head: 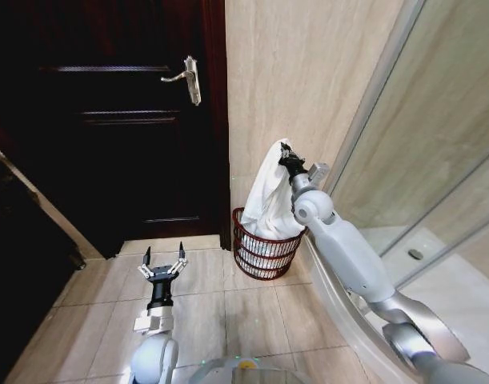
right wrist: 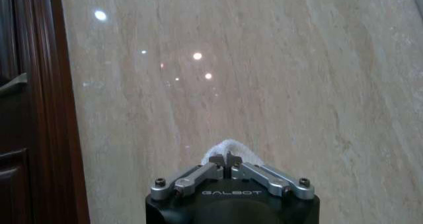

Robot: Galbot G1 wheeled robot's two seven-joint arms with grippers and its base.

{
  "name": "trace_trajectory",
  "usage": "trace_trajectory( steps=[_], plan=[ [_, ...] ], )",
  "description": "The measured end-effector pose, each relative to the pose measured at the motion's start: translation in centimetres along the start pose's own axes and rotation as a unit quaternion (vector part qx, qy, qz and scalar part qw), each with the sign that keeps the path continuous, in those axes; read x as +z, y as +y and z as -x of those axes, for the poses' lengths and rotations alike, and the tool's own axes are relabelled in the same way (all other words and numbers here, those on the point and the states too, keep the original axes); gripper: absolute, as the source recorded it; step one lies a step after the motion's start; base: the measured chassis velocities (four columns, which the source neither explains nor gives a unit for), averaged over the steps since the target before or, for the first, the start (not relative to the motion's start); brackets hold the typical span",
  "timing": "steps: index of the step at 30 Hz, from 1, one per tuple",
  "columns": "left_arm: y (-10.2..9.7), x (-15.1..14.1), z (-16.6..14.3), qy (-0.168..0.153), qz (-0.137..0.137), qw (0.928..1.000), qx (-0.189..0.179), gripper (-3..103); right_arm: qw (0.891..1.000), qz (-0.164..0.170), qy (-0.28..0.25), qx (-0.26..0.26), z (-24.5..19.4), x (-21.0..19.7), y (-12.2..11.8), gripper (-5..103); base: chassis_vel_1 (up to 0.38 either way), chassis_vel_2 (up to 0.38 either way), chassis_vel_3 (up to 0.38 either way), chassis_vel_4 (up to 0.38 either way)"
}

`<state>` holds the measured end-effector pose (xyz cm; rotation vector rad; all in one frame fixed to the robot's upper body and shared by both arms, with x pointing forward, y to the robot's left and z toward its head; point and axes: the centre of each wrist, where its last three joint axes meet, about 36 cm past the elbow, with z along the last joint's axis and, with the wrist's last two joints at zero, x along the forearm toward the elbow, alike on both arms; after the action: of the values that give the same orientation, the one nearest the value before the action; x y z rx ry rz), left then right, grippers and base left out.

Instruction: Discard the used towel into the hamper.

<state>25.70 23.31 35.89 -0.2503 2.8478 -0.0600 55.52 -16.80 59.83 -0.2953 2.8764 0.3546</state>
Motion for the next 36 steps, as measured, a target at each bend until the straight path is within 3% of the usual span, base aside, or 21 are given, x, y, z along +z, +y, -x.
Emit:
trace_trajectory(
  steps=[14, 26, 30, 36],
  plan=[
    [0.0, 0.3, 0.1, -0.004, 0.0, 1.0, -0.002, 100, 0.999, -0.012, 0.036, -0.004, -1.9, 3.2, 0.3, 2, 0.0, 0.0, 0.0, 0.0],
    [0.2, 0.3, 0.0, -0.009, -0.002, 0.9999, -0.006, 100, 0.993, -0.017, 0.116, 0.018, -4.4, 7.3, 0.8, 2, 0.0, 0.0, 0.0, 0.0],
    [0.3, 0.2, 0.0, -0.011, -0.003, 0.9999, -0.008, 100, 0.988, -0.017, 0.148, 0.029, -5.4, 8.1, 1.5, 2, 0.0, 0.0, 0.0, 0.0],
    [0.3, 0.0, 0.2, -0.016, -0.008, 0.9998, -0.01, 100, 0.969, -0.022, 0.231, 0.079, -6.4, 8.4, 2.7, 2, 0.0, 0.0, 0.0, 0.0]
  ],
)
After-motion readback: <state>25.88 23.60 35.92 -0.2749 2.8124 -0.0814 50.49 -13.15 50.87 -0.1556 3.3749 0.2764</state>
